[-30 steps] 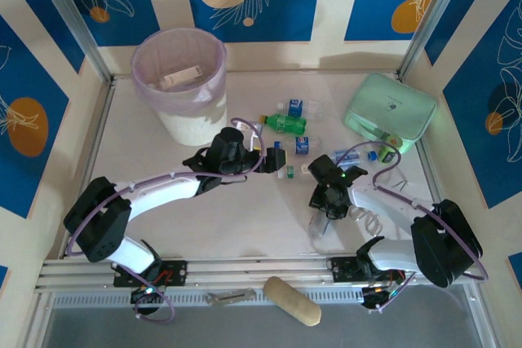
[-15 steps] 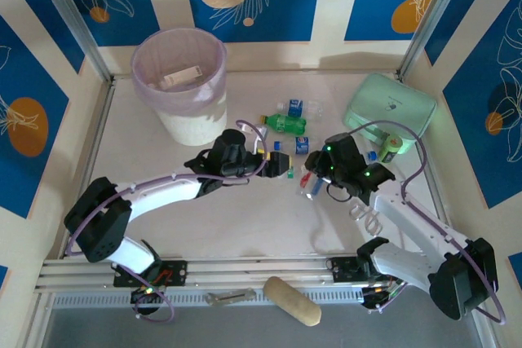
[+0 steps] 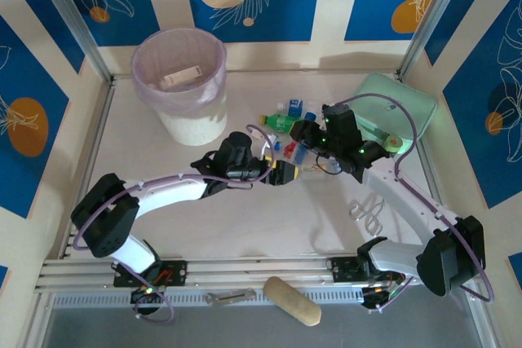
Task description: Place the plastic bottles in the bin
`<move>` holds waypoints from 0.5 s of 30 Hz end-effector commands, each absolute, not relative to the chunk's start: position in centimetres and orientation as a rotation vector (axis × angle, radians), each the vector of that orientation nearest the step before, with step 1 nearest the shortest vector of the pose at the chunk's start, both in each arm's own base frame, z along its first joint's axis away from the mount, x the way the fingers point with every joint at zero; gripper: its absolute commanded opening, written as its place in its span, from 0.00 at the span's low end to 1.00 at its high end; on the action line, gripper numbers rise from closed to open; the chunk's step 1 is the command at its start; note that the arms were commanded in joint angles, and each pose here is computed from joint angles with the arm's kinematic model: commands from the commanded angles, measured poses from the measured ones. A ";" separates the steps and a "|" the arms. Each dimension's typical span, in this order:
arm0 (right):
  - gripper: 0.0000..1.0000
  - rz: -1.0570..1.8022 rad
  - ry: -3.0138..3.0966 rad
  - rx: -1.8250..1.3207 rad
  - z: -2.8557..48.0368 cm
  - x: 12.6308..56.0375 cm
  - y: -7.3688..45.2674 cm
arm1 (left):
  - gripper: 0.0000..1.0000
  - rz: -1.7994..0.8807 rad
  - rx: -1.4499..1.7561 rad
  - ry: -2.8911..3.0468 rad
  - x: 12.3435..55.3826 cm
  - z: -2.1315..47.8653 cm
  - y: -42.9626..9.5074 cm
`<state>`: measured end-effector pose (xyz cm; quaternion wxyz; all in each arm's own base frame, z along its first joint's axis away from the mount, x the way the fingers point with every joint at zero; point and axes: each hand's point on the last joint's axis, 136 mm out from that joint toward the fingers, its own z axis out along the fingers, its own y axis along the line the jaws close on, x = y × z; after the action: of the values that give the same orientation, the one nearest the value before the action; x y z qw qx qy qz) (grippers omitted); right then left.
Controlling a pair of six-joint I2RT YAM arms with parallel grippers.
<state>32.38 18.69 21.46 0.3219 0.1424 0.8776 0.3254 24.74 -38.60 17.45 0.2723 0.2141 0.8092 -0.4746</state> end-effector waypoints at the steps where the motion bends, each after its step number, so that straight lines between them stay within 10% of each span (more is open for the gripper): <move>1: 0.48 0.990 2.306 0.321 22.8 31.6 20.7 | 0.95 -1.306 0.628 2.103 24.9 19.4 -39.8; 15: 0.48 1.095 2.393 0.270 21.8 30.0 22.9 | 0.72 -1.269 0.632 2.090 25.1 19.6 -39.3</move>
<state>30.82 21.61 20.64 0.2626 0.1154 0.8834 0.3706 24.86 -39.19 18.73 0.2860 0.2334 0.7958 -0.4801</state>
